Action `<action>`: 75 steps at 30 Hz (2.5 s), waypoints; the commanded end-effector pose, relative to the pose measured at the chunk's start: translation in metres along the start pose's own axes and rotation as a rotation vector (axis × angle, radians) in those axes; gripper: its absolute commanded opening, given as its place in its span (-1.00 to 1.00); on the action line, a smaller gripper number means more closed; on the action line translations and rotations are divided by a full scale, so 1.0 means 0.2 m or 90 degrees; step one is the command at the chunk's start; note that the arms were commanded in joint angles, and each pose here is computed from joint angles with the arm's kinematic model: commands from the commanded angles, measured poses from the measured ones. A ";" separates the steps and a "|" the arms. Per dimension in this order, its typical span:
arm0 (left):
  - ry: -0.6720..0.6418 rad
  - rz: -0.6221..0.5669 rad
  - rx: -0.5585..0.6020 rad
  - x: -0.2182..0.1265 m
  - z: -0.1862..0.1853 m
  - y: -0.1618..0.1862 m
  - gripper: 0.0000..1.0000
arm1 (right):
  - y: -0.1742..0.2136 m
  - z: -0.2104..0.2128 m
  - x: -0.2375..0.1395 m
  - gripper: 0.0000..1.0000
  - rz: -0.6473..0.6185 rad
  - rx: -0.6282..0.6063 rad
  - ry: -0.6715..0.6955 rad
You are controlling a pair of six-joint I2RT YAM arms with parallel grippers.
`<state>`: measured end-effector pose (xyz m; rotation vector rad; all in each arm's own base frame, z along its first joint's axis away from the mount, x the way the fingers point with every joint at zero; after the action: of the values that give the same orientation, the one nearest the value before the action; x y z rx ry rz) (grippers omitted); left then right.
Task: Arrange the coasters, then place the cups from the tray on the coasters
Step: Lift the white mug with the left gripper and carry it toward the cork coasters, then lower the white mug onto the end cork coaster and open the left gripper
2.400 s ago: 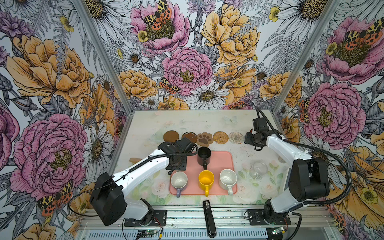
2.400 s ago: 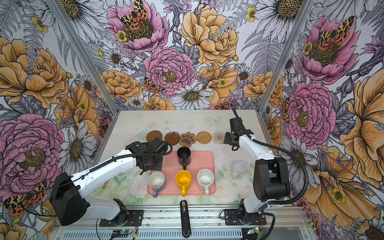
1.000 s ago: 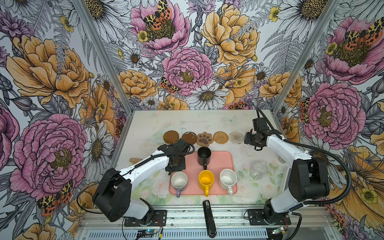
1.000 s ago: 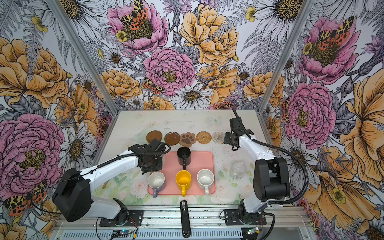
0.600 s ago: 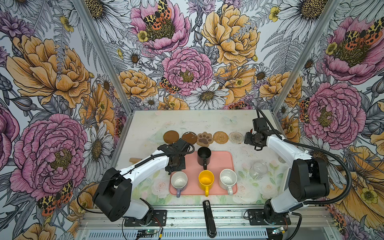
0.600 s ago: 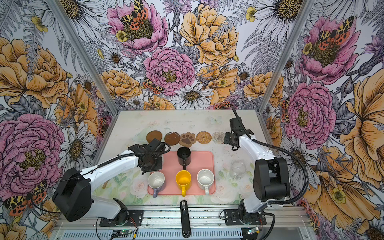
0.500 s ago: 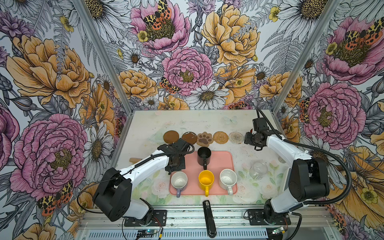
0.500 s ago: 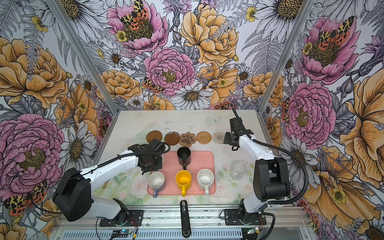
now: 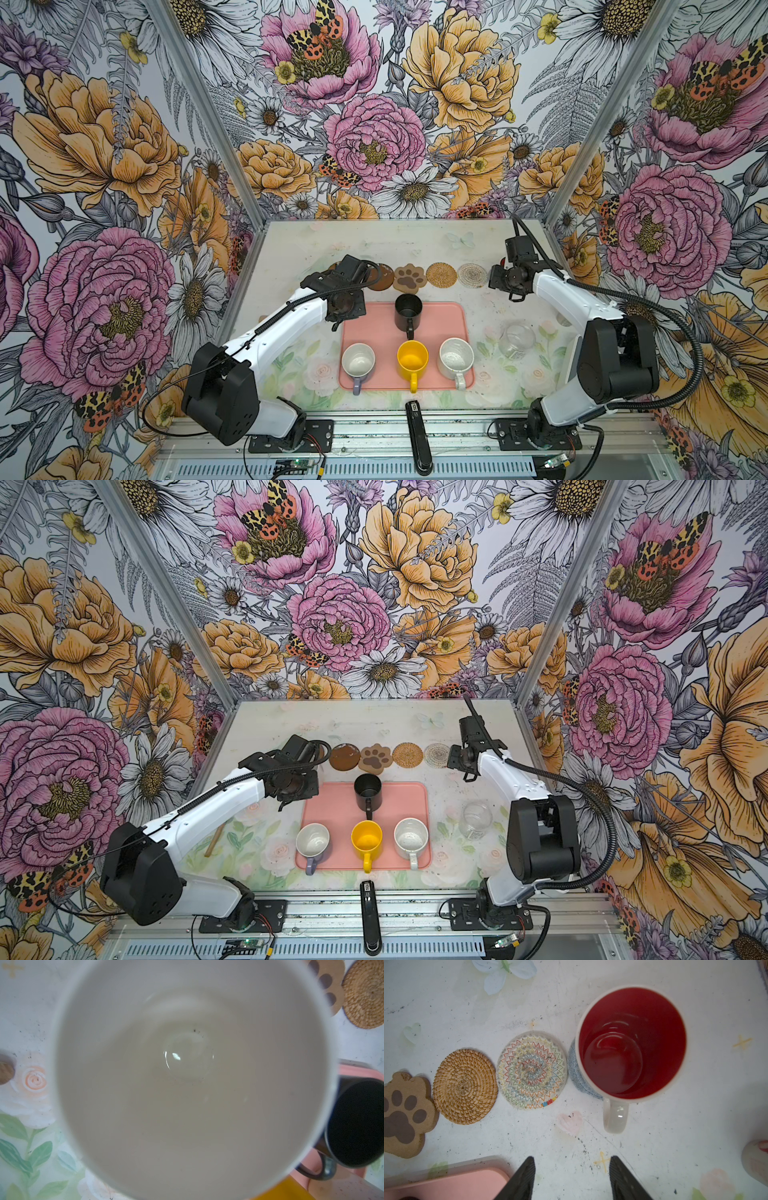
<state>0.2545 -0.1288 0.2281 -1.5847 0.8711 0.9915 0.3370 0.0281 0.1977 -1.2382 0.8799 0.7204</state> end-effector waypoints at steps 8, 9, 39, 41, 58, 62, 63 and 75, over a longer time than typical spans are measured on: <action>-0.007 -0.097 0.014 0.00 -0.03 -0.33 -1.00 | -0.03 0.01 -0.06 0.23 -0.033 0.006 -0.011; -0.007 -0.096 0.014 0.02 -0.03 -0.35 -1.00 | -0.03 0.01 -0.05 0.23 -0.032 0.006 -0.011; -0.036 -0.072 -0.003 0.34 0.04 -0.59 -1.00 | -0.02 0.02 -0.04 0.24 -0.024 0.014 -0.015; -0.039 -0.070 -0.005 0.34 0.05 -0.59 -1.00 | -0.02 0.02 -0.03 0.24 -0.022 0.014 -0.015; -0.056 -0.038 -0.013 0.45 0.06 -0.57 -1.00 | -0.01 0.01 -0.02 0.24 -0.014 0.014 -0.015; -0.058 -0.037 -0.014 0.45 0.07 -0.57 -1.00 | -0.01 0.01 -0.02 0.24 -0.015 0.014 -0.014; -0.058 -0.037 -0.014 0.45 0.07 -0.57 -1.00 | -0.01 0.01 -0.02 0.25 -0.015 0.014 -0.015; -0.049 -0.033 -0.018 0.45 0.07 -0.57 -0.76 | -0.01 0.01 -0.02 0.25 -0.014 0.015 -0.015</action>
<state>0.3819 -0.0976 0.1789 -1.5271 0.7967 1.0681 0.3369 0.0284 0.1976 -1.2282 0.8788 0.7203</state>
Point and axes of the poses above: each gripper's point midway between its finger pads, its own x axis out along the fingers, its own z axis along the line the jaws close on, y = z × x, the point moved 10 cm from there along -x, back along the fingers, and after that the axes turned 3 degrees about -x, right-handed, at the moved point
